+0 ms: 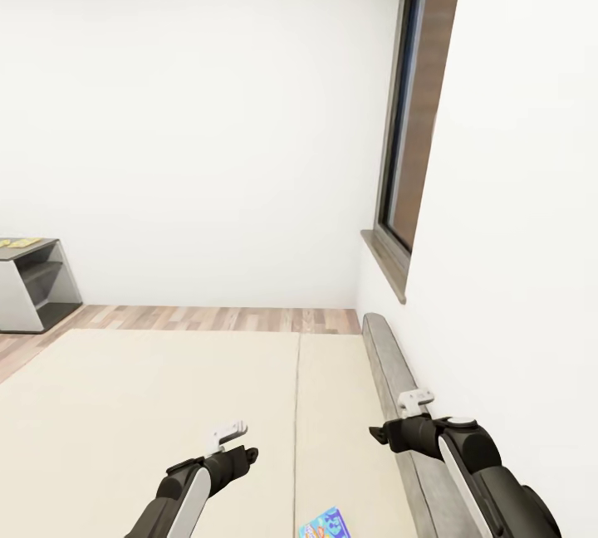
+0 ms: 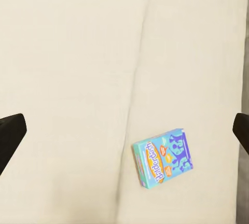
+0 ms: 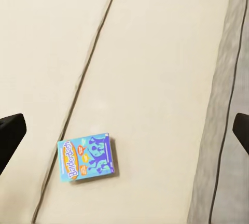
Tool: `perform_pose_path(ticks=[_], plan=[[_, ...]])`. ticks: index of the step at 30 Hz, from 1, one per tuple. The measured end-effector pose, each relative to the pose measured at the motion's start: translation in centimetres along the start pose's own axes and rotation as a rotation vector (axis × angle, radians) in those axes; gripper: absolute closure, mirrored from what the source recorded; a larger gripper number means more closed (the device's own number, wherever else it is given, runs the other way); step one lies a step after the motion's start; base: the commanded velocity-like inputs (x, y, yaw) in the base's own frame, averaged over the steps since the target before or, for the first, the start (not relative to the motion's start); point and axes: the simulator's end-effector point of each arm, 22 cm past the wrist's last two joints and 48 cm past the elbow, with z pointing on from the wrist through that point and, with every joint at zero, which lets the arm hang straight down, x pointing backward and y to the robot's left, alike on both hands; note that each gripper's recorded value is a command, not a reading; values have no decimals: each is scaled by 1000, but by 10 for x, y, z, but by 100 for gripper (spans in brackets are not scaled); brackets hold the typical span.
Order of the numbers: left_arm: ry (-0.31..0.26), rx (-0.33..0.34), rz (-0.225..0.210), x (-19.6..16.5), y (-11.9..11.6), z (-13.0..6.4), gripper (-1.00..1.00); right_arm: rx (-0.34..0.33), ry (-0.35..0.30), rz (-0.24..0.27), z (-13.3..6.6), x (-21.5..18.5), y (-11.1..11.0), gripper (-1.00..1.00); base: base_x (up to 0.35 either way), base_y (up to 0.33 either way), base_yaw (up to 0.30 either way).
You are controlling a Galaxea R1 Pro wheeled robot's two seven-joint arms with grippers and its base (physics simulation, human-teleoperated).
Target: Put all the toys in the child's room - the three board games (two on the bed and one on the table), the two jigsaw puzzles on the table, and the tennis ball on the table - inside the toy box on the table in the child's room.
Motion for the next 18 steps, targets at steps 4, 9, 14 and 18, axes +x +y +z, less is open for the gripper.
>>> perform_pose_path(ticks=[4,9,14,18], plan=[[-32,19,10,-14,-10,-2,-100,-20,-36,8,-2,-14,4,-100,0,-5,0],[-88,51,37,-44,-23,-8,-100,-45,-66,-5,-5,-33,11,-100,0,0,0],[-140,82,46,-74,-37,-16,-100,-42,-93,-13,-8,-52,10,-100,0,0,0],[-152,87,48,-82,-40,-18,-100,-40,-107,-17,-9,-61,9,-100,0,0,0]])
